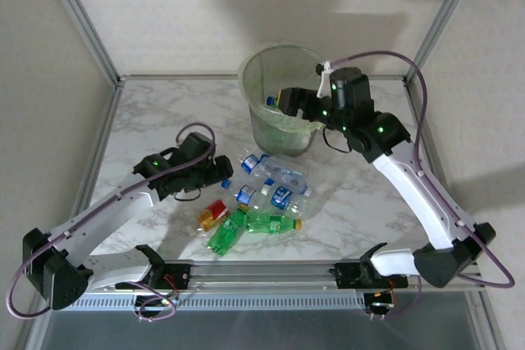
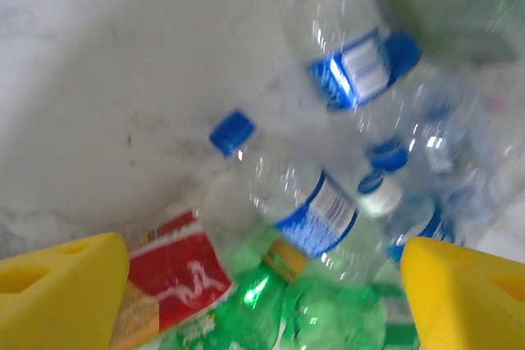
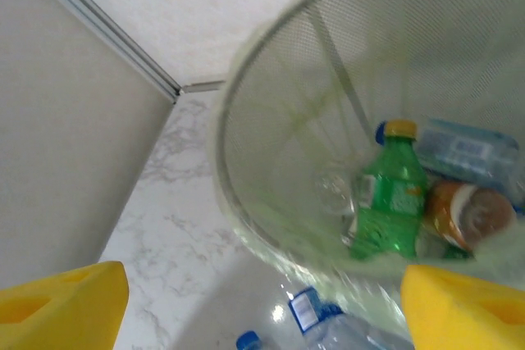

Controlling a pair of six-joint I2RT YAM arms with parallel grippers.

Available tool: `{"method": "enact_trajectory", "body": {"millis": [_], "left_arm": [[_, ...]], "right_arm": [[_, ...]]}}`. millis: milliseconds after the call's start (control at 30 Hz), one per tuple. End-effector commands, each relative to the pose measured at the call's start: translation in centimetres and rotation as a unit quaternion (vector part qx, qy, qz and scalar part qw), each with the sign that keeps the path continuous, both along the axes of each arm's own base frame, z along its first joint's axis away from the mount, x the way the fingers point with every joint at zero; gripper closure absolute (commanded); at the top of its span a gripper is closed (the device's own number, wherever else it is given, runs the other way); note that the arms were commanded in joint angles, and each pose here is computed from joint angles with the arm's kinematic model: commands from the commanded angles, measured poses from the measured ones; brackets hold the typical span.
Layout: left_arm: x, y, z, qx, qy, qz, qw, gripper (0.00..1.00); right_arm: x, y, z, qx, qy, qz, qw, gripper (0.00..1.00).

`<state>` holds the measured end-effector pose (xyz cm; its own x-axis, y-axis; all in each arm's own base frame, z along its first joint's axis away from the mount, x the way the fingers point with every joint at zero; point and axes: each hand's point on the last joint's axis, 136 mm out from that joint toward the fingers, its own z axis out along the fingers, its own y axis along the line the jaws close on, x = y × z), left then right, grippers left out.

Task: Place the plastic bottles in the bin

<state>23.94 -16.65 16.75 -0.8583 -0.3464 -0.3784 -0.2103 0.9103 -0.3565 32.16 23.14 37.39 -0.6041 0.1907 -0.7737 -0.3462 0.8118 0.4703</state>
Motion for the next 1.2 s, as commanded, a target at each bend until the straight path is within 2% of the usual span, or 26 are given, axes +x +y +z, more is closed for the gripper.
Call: {"method": "enact_trajectory", "body": {"millis": [0, 167, 333, 433, 733, 1000, 1167], "left_arm": [[-2.5, 0.1, -1.5, 0.036, 0.034, -0.012, 0.999, 0.13], [-4.6, 0.8, -4.1, 0.068, 0.073, -0.031, 0.994, 0.13], [-6.9, 0.6, -5.9, 0.055, 0.102, -0.054, 0.992, 0.12], [-7.6, 1.0, -6.8, 0.067, 0.114, -0.058, 0.990, 0.12], [-6.7, 2.8, -8.8, 0.137, 0.112, -0.035, 0.984, 0.11], [-6.2, 2.7, -10.4, 0.158, 0.119, -0.038, 0.979, 0.10], [-5.8, 3.8, -11.0, 0.170, 0.117, -0.008, 0.978, 0.09]], "right_arm": [[-0.1, -0.5, 0.7, 0.016, -0.013, -0.018, 1.000, 0.13], [0.0, -0.3, -0.2, 0.027, 0.001, -0.023, 0.999, 0.15], [0.1, -0.1, -0.4, 0.041, 0.003, -0.025, 0.999, 0.15], [0.0, -0.3, -0.7, 0.039, 0.007, -0.028, 0.999, 0.15], [-1.0, -1.3, -1.5, 0.044, 0.017, -0.042, 0.998, 0.15], [-1.8, -2.3, -1.5, 0.045, 0.017, -0.054, 0.997, 0.14], [-2.1, -2.6, -1.4, 0.048, 0.018, -0.058, 0.997, 0.14]]}}
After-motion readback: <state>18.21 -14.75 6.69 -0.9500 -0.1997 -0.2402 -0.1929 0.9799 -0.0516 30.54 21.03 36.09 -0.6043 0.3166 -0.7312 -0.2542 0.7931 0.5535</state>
